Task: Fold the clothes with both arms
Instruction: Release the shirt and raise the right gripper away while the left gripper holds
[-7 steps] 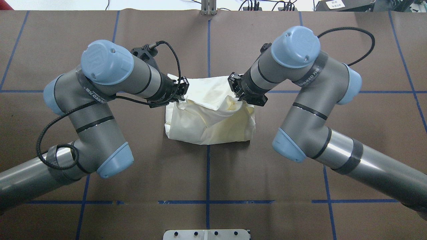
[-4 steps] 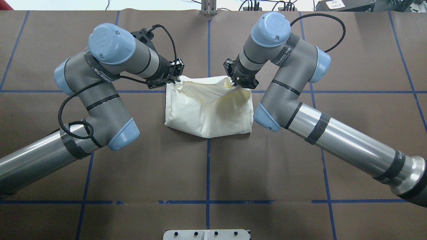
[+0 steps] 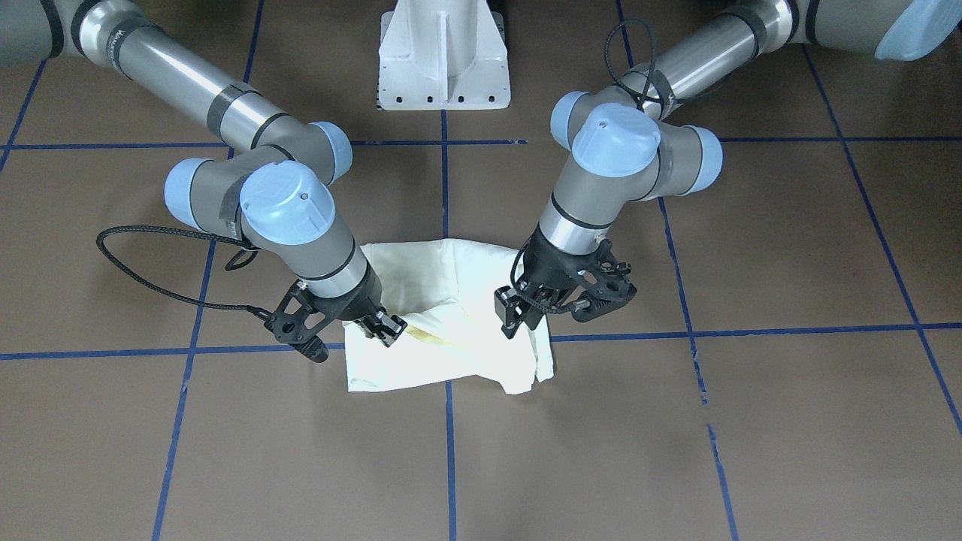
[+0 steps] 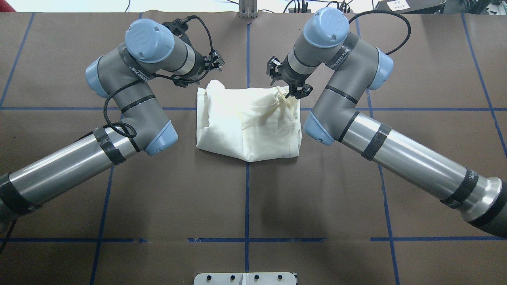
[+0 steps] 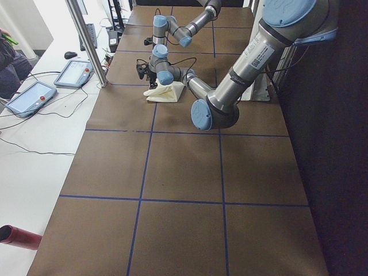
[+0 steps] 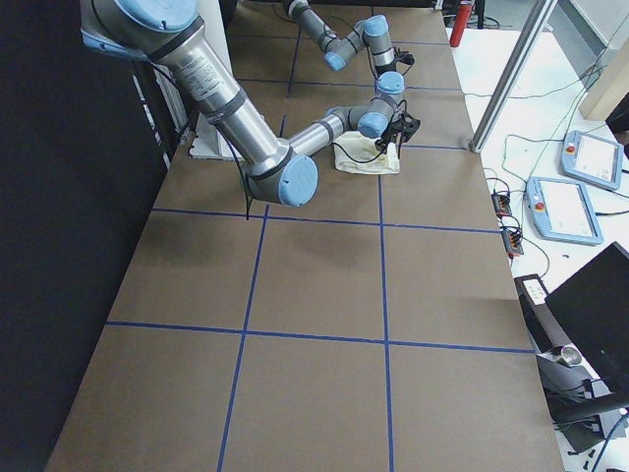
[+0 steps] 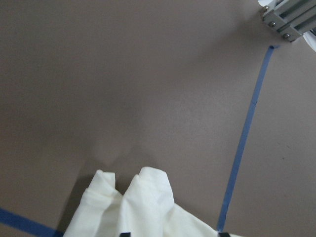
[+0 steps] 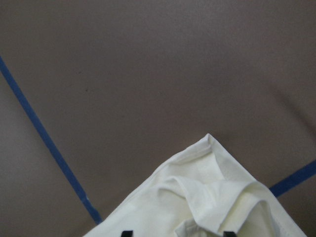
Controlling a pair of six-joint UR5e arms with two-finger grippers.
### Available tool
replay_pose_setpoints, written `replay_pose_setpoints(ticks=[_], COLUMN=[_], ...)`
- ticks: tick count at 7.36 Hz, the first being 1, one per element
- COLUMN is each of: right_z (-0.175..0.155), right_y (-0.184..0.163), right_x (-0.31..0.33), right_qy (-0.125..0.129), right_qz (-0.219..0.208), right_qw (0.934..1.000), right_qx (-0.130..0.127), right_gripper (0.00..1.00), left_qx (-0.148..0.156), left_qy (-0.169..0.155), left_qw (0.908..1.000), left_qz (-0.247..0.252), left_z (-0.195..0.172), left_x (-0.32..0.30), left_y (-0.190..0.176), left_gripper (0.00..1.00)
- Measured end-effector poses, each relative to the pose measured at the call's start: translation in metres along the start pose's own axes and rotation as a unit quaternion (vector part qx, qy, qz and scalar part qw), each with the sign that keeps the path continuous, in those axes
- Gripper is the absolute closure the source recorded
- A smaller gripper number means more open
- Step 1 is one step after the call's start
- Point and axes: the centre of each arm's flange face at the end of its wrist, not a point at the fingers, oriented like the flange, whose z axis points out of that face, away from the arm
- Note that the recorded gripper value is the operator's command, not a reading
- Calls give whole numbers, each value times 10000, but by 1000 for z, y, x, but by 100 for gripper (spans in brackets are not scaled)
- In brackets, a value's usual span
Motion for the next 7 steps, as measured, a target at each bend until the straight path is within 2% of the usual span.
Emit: replay_pose_setpoints(ticks=[2,4,6,7], right_z=[-29,-56,-72,-77], right_y=[-42,-77,-104,-112], right_x=[1,4,12,17], right_qy=[-76,-158,-187,-194], right_qz=[-204,-559,-836,-921], right_qw=[9997,9982,9963,9956], right_qx=[-135,-155,-73,-36], right_gripper=[0,0,0,0], left_qx=[-93,-359,-1007,-1213], left_qy=[108,443,717,939], left_qw=[9995,9977,9922,9882], left_qz=[281,359,184,57], left_z=[-2,-6,-12,-11], left_x=[-26,-59,-66,-67], left_y=[-9,3,21,29], left_gripper=[0,0,0,0])
